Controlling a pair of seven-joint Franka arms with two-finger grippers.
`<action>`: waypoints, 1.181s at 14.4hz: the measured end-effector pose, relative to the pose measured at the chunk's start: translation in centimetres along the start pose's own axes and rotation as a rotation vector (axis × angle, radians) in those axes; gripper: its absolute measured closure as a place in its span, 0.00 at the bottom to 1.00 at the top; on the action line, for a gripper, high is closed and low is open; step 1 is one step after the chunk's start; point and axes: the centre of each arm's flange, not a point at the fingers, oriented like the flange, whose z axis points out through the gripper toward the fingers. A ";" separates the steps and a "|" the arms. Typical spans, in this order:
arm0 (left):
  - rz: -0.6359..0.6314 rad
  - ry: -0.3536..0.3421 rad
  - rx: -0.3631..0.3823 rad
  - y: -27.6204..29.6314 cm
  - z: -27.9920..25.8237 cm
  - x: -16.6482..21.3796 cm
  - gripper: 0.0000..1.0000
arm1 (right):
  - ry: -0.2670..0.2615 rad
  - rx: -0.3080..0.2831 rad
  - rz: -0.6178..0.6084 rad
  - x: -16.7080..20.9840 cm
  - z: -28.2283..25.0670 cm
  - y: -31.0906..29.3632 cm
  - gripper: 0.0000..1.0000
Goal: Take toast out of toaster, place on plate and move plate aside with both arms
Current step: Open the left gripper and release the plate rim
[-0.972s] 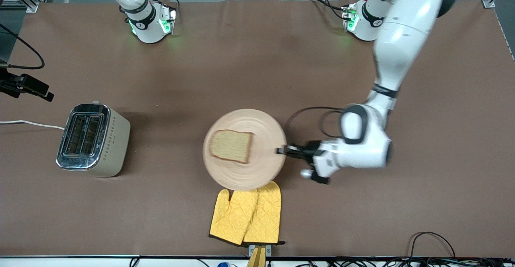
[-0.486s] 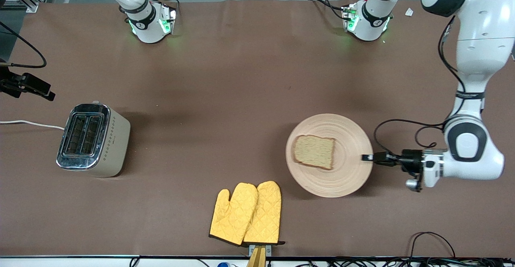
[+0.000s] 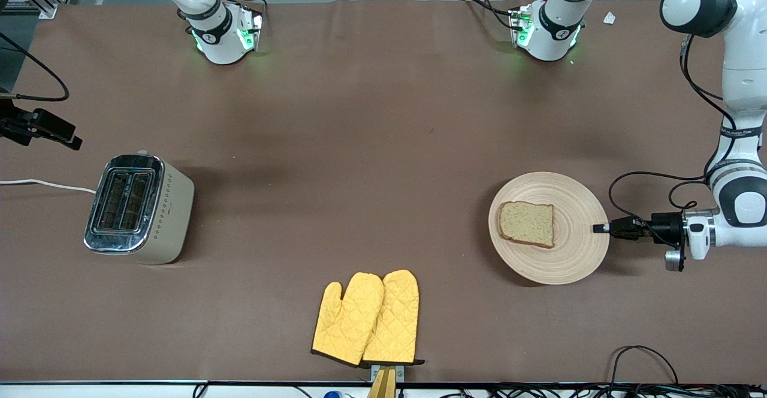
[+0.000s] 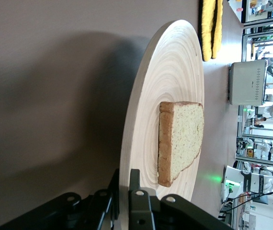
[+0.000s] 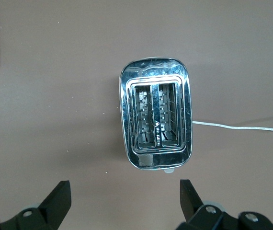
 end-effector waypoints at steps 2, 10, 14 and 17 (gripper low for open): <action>-0.014 -0.001 -0.019 -1.9 0.7 -0.9 0.91 | 0.000 -0.001 0.000 0.0 0.0 0.0 0.00; 0.088 -0.093 0.201 3.8 -3.6 2.8 0.24 | 0.000 -0.007 0.000 0.0 0.0 0.1 0.00; 0.248 -0.180 0.521 20.0 -4.5 8.5 0.00 | 0.002 -0.008 0.000 0.0 -0.1 0.1 0.00; 0.283 -0.191 0.749 33.3 -1.0 10.0 0.00 | 0.003 -0.008 0.000 0.0 -0.2 0.1 0.00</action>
